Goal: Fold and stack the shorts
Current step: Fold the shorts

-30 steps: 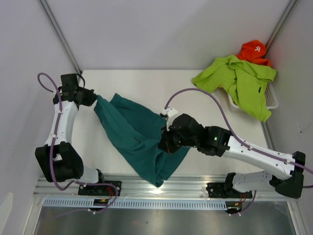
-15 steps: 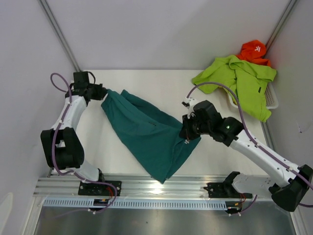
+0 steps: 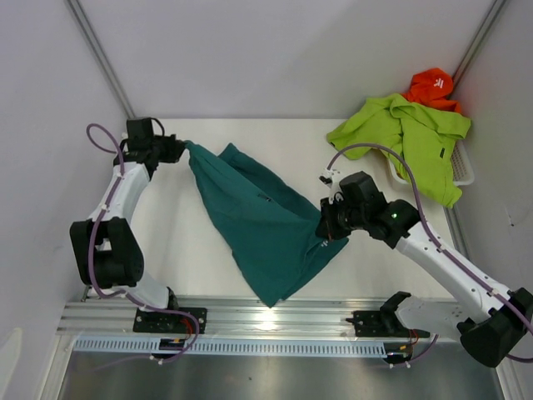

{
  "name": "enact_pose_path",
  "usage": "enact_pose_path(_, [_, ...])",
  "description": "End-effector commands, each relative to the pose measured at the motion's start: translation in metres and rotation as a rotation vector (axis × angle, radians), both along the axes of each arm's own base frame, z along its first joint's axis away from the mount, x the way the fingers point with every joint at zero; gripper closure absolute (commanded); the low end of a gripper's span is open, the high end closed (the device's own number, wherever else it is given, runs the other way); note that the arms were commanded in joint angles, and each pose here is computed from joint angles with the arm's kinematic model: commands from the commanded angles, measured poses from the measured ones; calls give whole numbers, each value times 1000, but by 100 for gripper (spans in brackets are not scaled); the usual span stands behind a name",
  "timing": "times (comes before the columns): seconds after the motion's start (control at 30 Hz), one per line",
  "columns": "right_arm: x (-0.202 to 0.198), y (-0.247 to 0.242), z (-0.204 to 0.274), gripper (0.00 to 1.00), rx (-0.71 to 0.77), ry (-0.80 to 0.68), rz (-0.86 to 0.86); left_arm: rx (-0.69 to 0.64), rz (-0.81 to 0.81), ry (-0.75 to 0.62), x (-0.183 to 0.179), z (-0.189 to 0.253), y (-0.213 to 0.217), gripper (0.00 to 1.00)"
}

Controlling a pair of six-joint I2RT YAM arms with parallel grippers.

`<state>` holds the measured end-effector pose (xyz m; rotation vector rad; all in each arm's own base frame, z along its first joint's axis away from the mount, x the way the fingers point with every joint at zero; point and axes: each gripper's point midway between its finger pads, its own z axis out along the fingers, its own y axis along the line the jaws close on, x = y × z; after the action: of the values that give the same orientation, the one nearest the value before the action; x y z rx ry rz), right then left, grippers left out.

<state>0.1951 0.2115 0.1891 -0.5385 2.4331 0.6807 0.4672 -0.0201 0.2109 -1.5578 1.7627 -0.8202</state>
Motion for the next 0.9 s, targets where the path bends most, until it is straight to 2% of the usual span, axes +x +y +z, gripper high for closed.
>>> enact_pose_path(0.0, [1,-4,27,100,15,-58,-3,-17,20,-149,3,65,1,100])
enact_pose_path(0.23, [-8,3,38,100,37,-59,24,-17,38,-196,-3,82,7,100])
enact_pose_path(0.43, [2,-20,45,100,-4,-76,-52,-36,31,-235,8,94,0,100])
enact_pose_path(0.67, [27,-44,5,100,-60,-15,-159,-51,-5,-268,46,77,-27,100])
enact_pose_path(0.87, [59,-67,-33,100,-99,25,-265,-92,-51,-339,91,53,-73,100])
